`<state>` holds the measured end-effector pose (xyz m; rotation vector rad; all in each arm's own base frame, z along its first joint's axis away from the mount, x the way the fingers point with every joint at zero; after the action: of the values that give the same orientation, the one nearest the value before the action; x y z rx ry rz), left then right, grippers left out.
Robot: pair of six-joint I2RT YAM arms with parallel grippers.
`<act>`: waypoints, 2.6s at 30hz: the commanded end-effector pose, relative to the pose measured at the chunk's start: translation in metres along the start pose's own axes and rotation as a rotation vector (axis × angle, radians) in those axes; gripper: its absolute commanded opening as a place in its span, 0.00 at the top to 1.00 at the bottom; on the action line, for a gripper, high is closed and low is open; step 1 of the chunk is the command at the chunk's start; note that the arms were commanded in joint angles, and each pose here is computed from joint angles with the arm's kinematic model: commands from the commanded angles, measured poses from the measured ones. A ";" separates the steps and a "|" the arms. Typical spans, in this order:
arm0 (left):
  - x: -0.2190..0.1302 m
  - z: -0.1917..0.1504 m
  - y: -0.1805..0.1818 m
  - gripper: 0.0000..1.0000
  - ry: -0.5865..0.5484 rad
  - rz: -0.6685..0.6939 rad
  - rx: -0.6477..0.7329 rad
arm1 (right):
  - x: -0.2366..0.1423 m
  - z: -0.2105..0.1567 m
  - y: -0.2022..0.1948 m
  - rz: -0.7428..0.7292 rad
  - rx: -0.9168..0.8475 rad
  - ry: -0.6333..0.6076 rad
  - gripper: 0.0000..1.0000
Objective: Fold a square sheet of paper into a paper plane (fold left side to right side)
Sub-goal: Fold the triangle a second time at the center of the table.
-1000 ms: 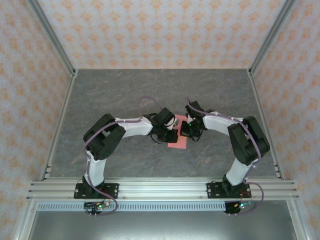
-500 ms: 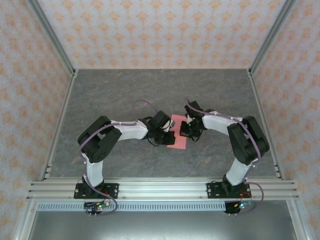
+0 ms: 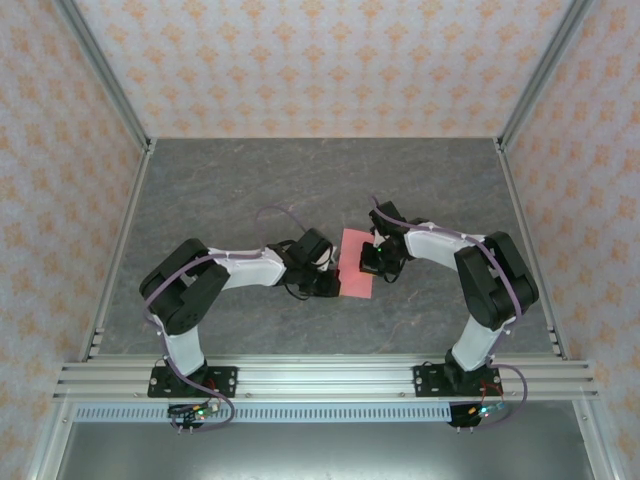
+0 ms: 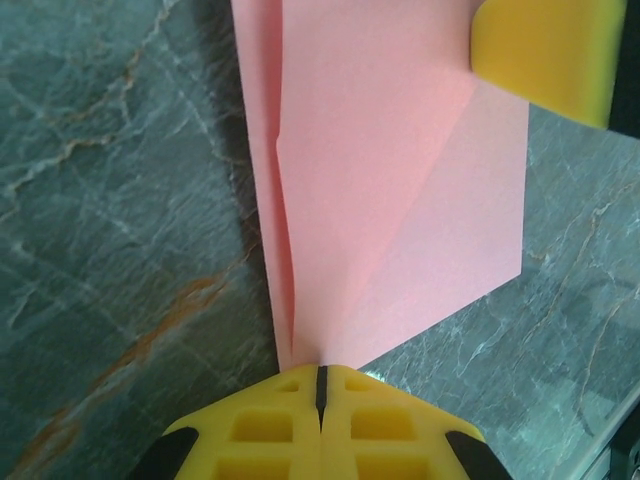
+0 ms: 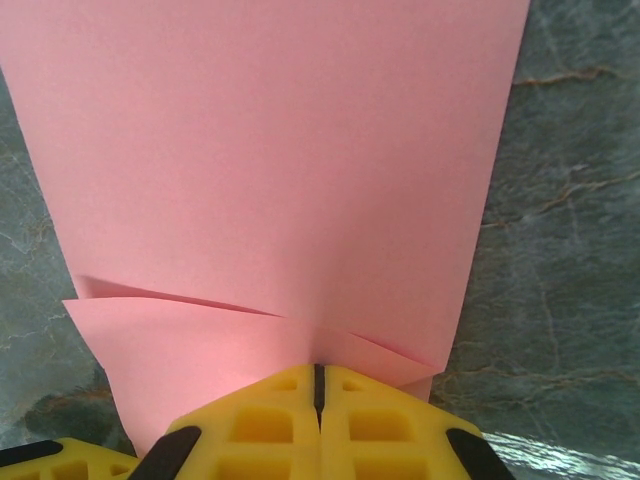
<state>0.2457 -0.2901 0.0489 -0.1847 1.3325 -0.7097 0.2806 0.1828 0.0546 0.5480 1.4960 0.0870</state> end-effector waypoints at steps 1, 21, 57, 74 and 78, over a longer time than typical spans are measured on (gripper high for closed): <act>-0.007 -0.032 0.033 0.98 0.108 0.141 -0.088 | 0.008 -0.008 -0.026 -0.136 0.018 0.026 0.95; -0.011 0.030 -0.011 0.96 0.004 -0.042 0.010 | 0.006 -0.007 -0.014 -0.071 0.004 0.030 0.95; 0.015 -0.015 0.033 0.97 0.118 0.110 -0.067 | 0.009 -0.034 0.032 0.027 -0.066 0.067 0.95; 0.015 -0.017 0.036 0.98 0.122 0.127 -0.072 | -0.002 -0.033 0.041 0.055 -0.091 0.046 0.95; 0.015 -0.017 0.037 0.98 0.124 0.135 -0.069 | 0.003 -0.033 0.040 0.051 -0.085 0.057 0.95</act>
<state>0.2613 -0.2949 0.0473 -0.2044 1.3648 -0.7232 0.2535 0.2225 0.0589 0.5142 1.5560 0.1885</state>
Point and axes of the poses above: each hand's point on the last joint's axis, 136 mm out from that joint toward the fingers, its own x axis out along the fingers, its own y axis along the line the jaws close on, z = x × y, the point moved 4 cm from there along -x, back along the fingers, and after that the axes turned 11 degrees about x, right-handed, at the moved point
